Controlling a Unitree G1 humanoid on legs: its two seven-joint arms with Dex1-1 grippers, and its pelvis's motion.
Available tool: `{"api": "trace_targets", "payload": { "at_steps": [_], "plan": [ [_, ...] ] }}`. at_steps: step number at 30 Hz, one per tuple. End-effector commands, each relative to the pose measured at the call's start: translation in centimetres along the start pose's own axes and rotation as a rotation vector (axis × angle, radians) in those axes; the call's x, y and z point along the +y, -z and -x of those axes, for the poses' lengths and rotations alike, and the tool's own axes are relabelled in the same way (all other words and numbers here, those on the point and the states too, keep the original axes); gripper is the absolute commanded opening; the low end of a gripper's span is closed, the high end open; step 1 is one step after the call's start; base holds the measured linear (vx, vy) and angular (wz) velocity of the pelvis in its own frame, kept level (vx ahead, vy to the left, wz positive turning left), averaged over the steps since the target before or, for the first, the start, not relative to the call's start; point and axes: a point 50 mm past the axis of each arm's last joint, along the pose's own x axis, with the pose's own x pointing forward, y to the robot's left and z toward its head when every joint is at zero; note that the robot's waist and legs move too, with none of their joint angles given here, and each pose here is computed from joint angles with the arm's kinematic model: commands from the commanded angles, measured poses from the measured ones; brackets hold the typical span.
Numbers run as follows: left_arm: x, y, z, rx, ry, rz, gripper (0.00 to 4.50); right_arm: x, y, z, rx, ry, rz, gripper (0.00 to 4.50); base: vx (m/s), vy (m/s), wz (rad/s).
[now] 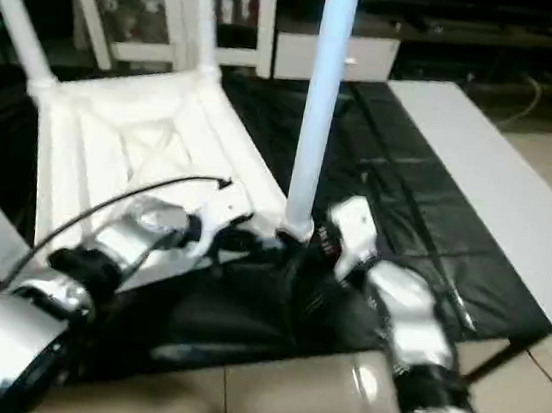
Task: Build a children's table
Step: Rotate leg to tighten
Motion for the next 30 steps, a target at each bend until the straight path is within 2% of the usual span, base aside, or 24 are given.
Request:
{"api": "trace_targets", "payload": {
  "at_steps": [1,4,7,12,16,20,22,30],
  "plan": [
    [-2.9,2.6,0.2,0.132,0.364,-0.027,0.0,0.9,-0.4,0.9,0.037,-0.175,0.001,3.77,0.0,0.0,0.0],
    [-2.9,2.7,0.9,0.162,0.41,-0.036,0.0,1.1,-0.4,1.7,0.067,-0.238,-0.004,3.77,0.056,-0.009,0.03],
    [-2.8,2.5,1.4,0.166,0.433,-0.061,0.0,1.3,-0.8,1.6,0.06,-0.257,-0.017,3.77,0.0,0.0,0.0],
    [-2.5,2.1,1.7,0.159,0.416,-0.096,0.0,2.0,-1.1,0.6,0.045,-0.299,-0.032,3.77,0.0,0.0,0.0],
    [-2.7,2.0,1.6,0.157,0.419,-0.092,0.0,2.6,-0.8,-0.9,0.08,-0.329,-0.032,3.77,0.0,0.0,0.0],
    [-2.7,2.0,1.6,0.156,0.416,-0.091,0.0,2.6,-0.8,-1.2,0.103,-0.332,-0.026,3.77,0.0,0.0,0.0],
    [-2.7,2.0,1.6,0.155,0.415,-0.092,0.0,2.6,-0.7,-1.2,0.121,-0.335,-0.026,3.52,0.0,0.0,0.0],
    [-2.9,2.3,1.7,0.159,0.409,-0.081,0.0,2.6,-0.2,-0.9,0.176,-0.363,-0.032,2.99,0.0,0.0,0.0]
  ]
}}
